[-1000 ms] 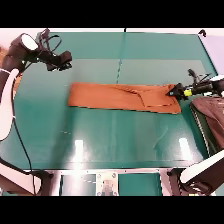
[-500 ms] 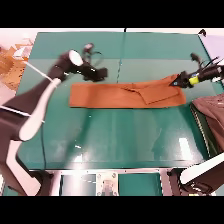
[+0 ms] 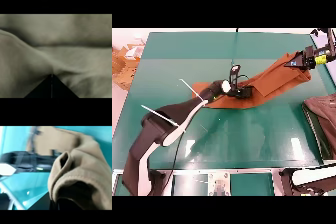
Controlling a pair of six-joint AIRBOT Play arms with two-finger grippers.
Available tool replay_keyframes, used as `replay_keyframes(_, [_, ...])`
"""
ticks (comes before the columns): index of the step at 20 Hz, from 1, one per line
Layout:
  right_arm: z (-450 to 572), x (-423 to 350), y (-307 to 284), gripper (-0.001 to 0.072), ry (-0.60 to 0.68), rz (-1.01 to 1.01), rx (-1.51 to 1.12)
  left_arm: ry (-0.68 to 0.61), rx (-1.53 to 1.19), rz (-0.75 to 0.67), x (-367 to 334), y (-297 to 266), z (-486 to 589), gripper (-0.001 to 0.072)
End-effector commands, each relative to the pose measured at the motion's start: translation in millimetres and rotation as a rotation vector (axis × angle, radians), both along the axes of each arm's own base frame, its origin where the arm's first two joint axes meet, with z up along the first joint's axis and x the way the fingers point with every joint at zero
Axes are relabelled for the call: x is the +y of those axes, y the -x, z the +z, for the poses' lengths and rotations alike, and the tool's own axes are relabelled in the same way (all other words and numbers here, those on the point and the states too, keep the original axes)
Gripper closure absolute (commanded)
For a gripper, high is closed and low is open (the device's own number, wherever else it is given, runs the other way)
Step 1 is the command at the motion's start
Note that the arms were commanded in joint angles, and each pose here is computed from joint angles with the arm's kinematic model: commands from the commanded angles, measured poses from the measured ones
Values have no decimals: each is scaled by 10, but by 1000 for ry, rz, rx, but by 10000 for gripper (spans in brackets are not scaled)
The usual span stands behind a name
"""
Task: Fold the shirts.
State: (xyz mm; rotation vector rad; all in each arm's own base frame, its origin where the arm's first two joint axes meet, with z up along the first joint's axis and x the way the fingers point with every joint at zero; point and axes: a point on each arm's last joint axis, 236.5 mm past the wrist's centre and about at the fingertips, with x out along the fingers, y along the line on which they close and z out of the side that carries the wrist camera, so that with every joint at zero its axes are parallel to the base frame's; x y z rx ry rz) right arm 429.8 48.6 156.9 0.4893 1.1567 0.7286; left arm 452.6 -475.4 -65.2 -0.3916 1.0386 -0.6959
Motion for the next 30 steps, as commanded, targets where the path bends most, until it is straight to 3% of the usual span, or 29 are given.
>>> replay_keyframes(1, [115, 188, 62, 691, -14, 32, -8, 49, 26, 7, -234, 128, -81, 680])
replay_keyframes(6, [114, 256, 74, 691, -21, 29, 15, -33, 34, -170, 124, 127, 318, 680])
replay_keyframes(9, [122, 533, 65, 691, -30, 47, 29, -237, 13, -255, 1004, -61, 787, 680])
replay_keyframes(12, [124, 1144, 32, 691, -50, 80, 22, -451, 41, -185, 2204, -156, 1241, 680])
replay_keyframes(14, [63, 1725, -31, 691, -77, 79, -6, -528, 60, -93, 2889, -173, 1518, 680])
replay_keyframes(18, [-475, 3015, -197, 690, -130, -15, -104, -530, 32, 77, 3690, -258, 1944, 680])
replay_keyframes(19, [-692, 3308, -236, 640, -133, -56, -132, -527, 34, 104, 3812, -275, 1973, 680])
replay_keyframes(21, [-1159, 3917, -229, 248, -127, -113, -194, -526, 46, 132, 3956, -284, 1960, 680])
replay_keyframes(23, [-1353, 4202, -149, 225, -122, -108, -214, -540, 66, 116, 4015, -256, 1864, 680])
replay_keyframes(26, [-1019, 3635, -393, 227, -84, -104, -238, -558, 77, 77, 4033, -222, 1752, 680])
replay_keyframes(28, [-775, 2904, -596, 321, -43, -128, -217, -565, 73, 73, 4044, -227, 1748, 680])
replay_keyframes(30, [-784, 2057, -699, 316, 25, -191, -125, -563, 54, 80, 4044, -272, 1763, 680])
